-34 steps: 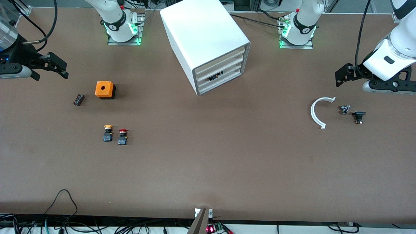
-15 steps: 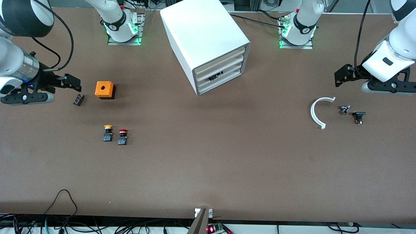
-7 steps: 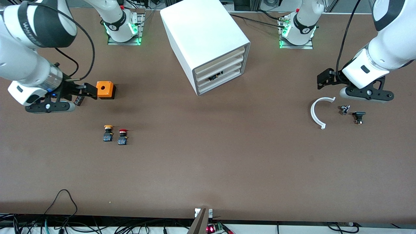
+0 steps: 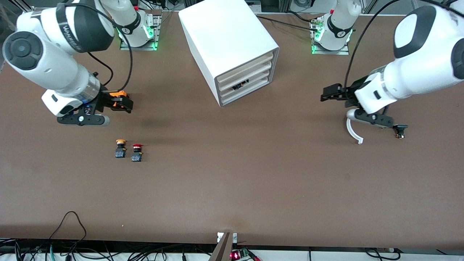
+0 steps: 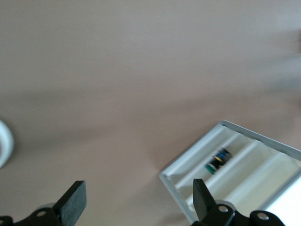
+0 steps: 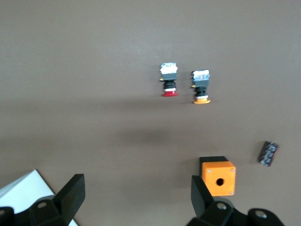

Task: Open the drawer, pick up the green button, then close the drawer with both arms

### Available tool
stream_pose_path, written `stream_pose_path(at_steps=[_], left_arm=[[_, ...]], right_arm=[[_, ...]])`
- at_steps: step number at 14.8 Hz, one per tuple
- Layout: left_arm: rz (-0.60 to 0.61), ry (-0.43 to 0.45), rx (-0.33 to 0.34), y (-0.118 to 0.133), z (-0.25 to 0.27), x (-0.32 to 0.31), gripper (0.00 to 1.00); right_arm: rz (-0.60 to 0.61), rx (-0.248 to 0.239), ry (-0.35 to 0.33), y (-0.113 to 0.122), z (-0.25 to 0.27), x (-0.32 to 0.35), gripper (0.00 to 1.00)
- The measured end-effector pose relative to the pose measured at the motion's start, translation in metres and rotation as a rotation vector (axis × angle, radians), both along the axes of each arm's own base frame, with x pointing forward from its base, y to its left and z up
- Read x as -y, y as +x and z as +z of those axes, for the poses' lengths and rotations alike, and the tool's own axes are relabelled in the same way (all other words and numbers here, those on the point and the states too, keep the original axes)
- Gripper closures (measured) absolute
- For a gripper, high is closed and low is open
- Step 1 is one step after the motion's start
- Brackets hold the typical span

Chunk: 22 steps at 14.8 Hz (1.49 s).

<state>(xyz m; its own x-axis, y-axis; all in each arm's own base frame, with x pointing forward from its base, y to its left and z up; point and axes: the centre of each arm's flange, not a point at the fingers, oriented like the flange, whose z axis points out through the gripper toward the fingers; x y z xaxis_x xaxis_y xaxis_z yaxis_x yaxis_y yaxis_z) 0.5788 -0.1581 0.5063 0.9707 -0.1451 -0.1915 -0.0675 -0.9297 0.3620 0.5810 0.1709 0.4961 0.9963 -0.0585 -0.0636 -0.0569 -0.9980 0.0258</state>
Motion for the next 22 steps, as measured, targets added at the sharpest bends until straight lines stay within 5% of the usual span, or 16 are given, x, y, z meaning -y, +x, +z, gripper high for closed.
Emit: stream_pose_path(at_steps=[8,16,22], left_arm=[[-0.346,-0.305,-0.09,0.003,-0.091,0.031,0.0],[-0.368,-0.544,-0.224,-0.019,-0.183,0.035,0.0],[-0.356,-0.697,-0.179,-0.063,-0.247,0.055,0.01]], right_arm=[[-0.167,0.012,-0.013,-0.01,-0.001,-0.045,0.0],[-0.353,-0.008,0.039,-0.013,0.001,-0.107,0.0],[-0.381,0.013,0.052,-0.019,0.003,-0.142,0.0]])
